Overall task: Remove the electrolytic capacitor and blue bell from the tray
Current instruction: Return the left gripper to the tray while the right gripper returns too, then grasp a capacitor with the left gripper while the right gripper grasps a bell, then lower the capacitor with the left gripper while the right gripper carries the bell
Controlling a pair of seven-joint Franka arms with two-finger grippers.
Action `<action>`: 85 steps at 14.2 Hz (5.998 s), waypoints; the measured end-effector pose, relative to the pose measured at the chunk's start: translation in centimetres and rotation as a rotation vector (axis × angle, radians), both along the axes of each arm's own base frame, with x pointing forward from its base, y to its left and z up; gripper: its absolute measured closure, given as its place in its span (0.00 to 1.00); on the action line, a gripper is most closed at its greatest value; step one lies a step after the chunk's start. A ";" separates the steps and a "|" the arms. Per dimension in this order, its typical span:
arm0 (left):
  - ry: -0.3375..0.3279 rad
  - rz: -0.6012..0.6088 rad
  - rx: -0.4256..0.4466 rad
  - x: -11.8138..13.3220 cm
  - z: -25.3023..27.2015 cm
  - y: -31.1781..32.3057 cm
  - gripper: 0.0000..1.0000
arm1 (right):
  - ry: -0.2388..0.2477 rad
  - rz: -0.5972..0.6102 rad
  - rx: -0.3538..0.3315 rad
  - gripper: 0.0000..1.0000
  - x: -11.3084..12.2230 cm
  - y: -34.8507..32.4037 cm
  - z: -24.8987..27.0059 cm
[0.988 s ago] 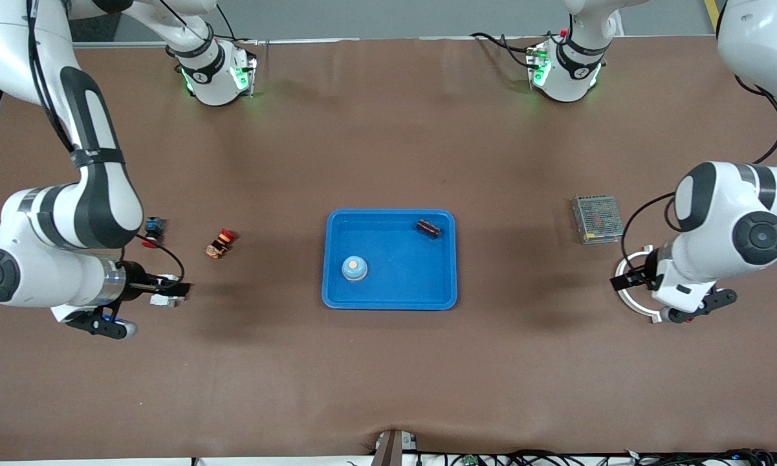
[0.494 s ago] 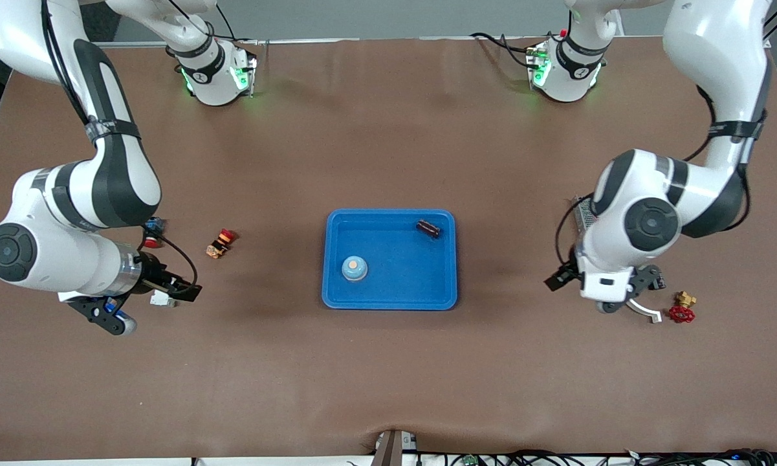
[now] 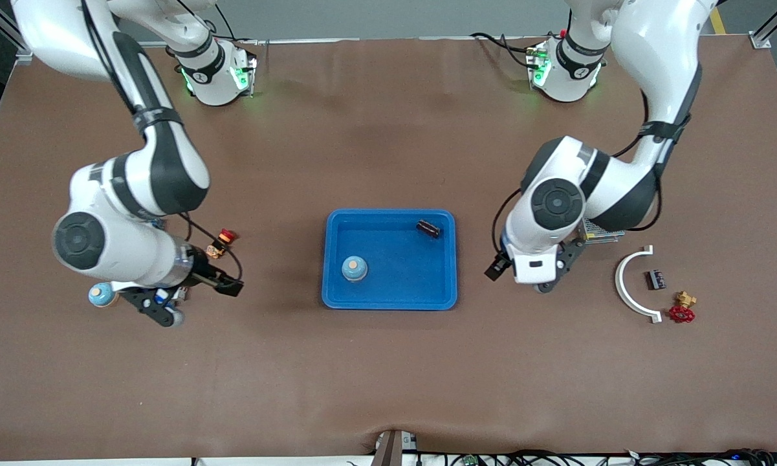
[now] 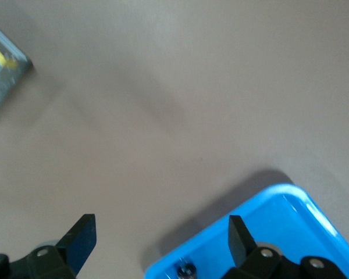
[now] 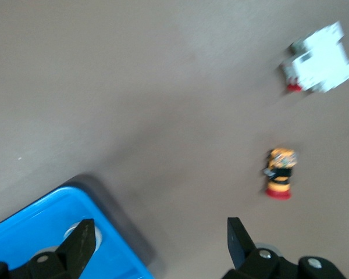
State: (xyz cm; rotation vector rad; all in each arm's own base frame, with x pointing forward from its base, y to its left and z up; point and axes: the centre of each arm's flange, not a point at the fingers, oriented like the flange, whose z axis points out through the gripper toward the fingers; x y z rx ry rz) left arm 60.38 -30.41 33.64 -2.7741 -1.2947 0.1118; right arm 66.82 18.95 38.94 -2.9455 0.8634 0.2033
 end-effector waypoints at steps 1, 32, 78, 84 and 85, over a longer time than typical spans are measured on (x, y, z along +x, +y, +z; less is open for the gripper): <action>0.008 0.023 -0.005 -0.4 -0.6 -1.3 0.00 | -0.011 -0.009 0.001 0.00 -0.3 1.5 0.0; -0.063 0.173 -0.029 -11.1 -14.7 -12.8 0.00 | -0.072 -0.249 -0.057 0.00 -7.6 22.6 -19.8; 0.006 -0.520 0.039 2.2 4.6 13.5 0.67 | -0.034 0.364 -0.052 0.35 7.0 -13.5 -10.8; 0.054 -0.744 -0.009 2.1 2.3 23.6 0.67 | -0.055 0.620 -0.030 0.35 6.9 -25.5 -11.1; 0.044 -0.765 -0.015 2.0 1.4 24.5 0.67 | -0.062 0.651 -0.028 0.35 6.9 -26.8 -11.2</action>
